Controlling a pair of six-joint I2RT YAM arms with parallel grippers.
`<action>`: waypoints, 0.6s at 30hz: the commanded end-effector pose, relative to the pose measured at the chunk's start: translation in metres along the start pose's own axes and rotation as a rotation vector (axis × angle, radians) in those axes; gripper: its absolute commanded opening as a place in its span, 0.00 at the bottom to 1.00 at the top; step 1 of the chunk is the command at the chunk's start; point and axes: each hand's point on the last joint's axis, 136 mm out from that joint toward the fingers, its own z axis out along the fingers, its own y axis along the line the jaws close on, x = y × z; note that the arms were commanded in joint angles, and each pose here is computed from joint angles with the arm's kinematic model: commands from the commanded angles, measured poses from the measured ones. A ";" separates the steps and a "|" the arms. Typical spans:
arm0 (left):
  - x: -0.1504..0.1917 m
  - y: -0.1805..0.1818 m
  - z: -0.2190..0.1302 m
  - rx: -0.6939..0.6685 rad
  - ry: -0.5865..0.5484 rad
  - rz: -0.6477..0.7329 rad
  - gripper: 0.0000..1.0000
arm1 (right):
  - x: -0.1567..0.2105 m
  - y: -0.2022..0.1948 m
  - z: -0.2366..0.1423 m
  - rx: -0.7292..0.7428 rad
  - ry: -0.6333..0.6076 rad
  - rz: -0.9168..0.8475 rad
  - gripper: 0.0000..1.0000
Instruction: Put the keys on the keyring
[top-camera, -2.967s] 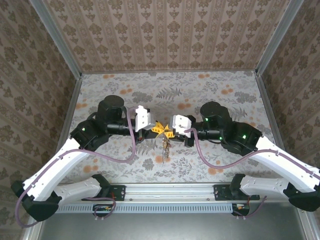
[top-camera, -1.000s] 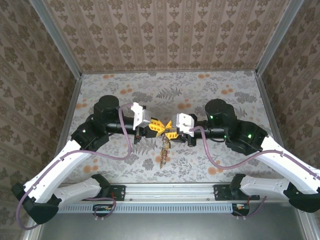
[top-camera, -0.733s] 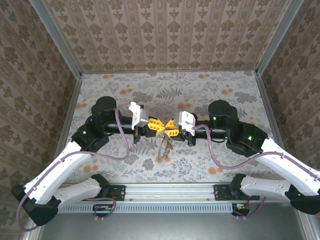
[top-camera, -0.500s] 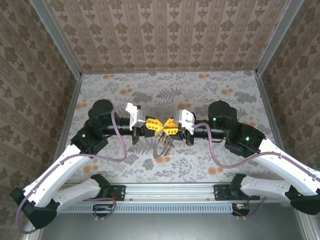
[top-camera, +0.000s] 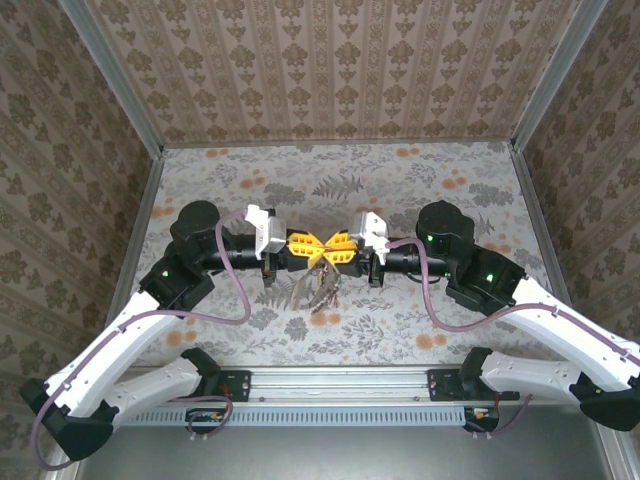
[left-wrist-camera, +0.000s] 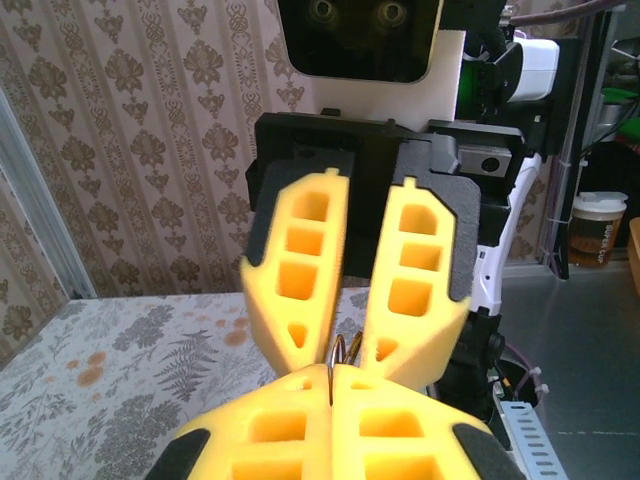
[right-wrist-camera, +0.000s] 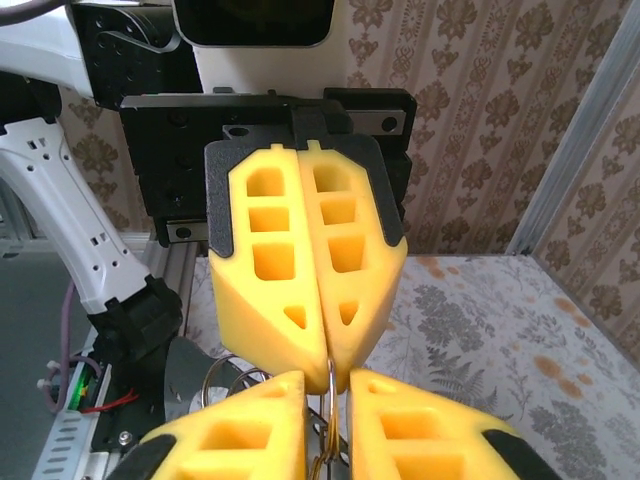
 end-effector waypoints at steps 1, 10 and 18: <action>-0.017 -0.017 -0.003 0.067 -0.054 0.046 0.00 | -0.005 -0.012 0.002 0.047 -0.035 0.003 0.04; -0.008 -0.008 -0.002 0.017 0.021 0.024 0.00 | -0.002 -0.020 -0.001 0.082 0.018 -0.075 0.00; 0.034 0.002 -0.011 -0.048 0.375 0.020 0.23 | 0.002 -0.017 0.000 0.007 0.175 -0.161 0.00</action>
